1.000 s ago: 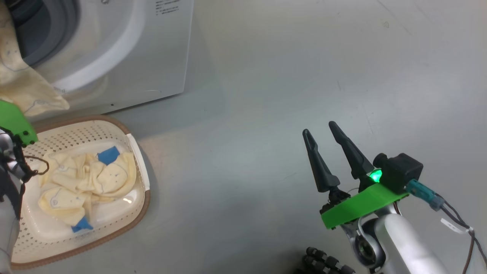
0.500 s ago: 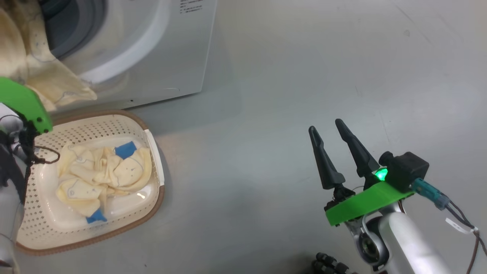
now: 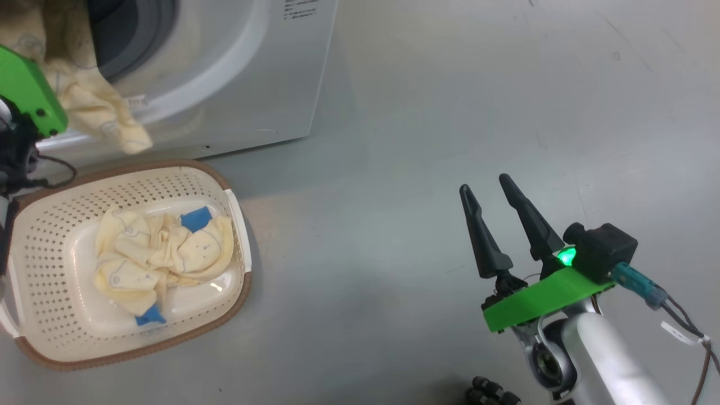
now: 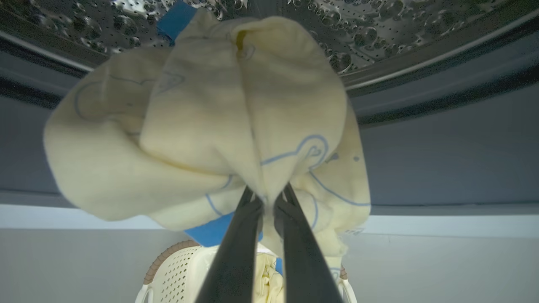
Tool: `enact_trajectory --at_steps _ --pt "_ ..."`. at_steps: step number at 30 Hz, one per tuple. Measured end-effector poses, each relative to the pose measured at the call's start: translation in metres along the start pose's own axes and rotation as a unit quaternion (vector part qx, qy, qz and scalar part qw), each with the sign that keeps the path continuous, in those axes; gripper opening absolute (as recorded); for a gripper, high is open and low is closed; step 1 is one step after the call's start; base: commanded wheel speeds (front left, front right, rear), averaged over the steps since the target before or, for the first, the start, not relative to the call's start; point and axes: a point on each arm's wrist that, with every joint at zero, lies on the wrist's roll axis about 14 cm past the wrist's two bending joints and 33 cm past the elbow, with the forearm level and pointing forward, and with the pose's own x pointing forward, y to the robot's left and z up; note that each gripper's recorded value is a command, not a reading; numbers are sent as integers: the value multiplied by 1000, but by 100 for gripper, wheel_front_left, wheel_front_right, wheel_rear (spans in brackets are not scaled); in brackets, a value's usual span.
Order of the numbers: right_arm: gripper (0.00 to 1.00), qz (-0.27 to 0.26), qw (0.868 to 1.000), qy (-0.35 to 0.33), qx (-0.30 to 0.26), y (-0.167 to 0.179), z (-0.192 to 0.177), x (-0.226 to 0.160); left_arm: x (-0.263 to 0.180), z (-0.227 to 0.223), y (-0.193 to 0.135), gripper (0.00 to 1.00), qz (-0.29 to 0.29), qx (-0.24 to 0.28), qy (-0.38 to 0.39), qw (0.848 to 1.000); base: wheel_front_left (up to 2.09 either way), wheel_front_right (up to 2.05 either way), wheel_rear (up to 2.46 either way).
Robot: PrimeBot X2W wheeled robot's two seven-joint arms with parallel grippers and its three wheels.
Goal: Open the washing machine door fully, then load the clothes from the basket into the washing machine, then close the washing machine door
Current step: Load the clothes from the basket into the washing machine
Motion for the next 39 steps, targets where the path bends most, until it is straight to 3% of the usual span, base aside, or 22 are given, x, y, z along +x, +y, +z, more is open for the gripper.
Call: enact_trajectory --at_steps 15,25,31,39 --pt "100 -21 1000 7 0 -15 -3 3 10 63 26 0 55 12 -86 995 0 0 0" --pt "100 -42 999 23 -1 -29 -13 6 37 102 41 0 84 19 -193 977 0 0 0" --pt "100 -46 999 27 -2 -35 -16 13 46 127 52 0 104 34 -267 957 0 0 0" --pt "100 -50 998 36 -2 -38 -22 16 70 107 69 0 133 35 -249 959 0 0 0"
